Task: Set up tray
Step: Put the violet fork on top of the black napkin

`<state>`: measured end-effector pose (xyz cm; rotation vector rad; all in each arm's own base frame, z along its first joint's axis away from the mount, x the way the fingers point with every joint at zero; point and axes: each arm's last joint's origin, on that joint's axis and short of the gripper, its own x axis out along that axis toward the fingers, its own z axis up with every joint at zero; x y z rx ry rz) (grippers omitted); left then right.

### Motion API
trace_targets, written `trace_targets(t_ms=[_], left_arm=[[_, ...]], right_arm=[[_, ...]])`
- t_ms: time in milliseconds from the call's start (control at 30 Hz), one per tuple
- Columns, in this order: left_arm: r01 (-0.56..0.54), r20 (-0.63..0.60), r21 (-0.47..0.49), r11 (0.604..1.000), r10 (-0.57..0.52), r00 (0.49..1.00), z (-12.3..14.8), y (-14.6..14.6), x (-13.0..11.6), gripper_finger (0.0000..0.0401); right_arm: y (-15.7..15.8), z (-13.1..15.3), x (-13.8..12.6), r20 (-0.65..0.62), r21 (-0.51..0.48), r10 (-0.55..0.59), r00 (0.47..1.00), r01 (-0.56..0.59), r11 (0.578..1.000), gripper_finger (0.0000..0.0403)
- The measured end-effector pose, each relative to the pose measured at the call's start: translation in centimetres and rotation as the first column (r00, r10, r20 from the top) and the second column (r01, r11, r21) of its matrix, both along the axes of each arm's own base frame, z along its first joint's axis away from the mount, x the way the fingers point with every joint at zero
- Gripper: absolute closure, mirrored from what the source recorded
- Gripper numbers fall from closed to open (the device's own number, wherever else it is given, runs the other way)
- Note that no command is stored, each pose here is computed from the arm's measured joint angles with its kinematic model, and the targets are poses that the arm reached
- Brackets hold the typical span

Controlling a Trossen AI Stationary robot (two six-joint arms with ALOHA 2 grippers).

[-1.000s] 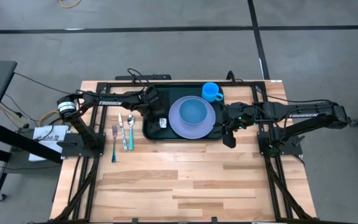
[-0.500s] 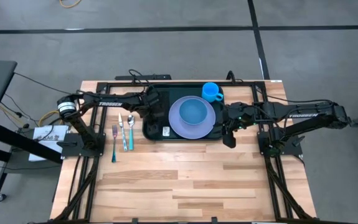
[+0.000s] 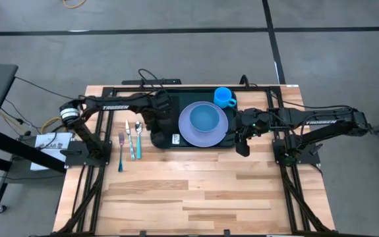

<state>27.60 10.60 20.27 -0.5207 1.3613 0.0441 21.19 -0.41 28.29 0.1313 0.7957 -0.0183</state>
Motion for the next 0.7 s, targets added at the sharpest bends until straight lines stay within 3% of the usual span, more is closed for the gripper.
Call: trace_targets(t_ms=[267,367,467,567,700], left_arm=[[-0.152,0.007,0.136,0.979,0.153,0.988,3.5,-2.4,-2.1,0.0273],[-0.199,0.11,0.257,0.946,0.176,0.978,6.4,-3.9,-3.5,0.0273],[-0.285,0.263,0.371,0.884,0.194,0.945,9.4,-5.4,-5.2,0.0273],[-0.387,0.38,0.397,0.833,0.234,0.895,11.6,-7.0,-7.2,0.0273],[-0.46,0.48,0.382,0.801,0.254,0.84,13.1,-8.8,-8.9,0.0273]], right_arm=[[0.0,0.0,0.0,0.0,0.0,0.0,1.0,0.0,1.0,0.0239],[0.0,0.0,0.0,0.001,-0.001,0.0,1.0,0.0,1.0,0.0239],[0.0,0.0,0.0,0.006,-0.002,0.001,1.0,-0.001,1.0,0.0239],[0.0,0.1,0.1,0.017,-0.006,0.004,1.0,-0.004,1.0,0.0239],[0.0,0.2,0.2,0.031,0.0,-0.002,1.0,0.002,1.0,0.0239]])
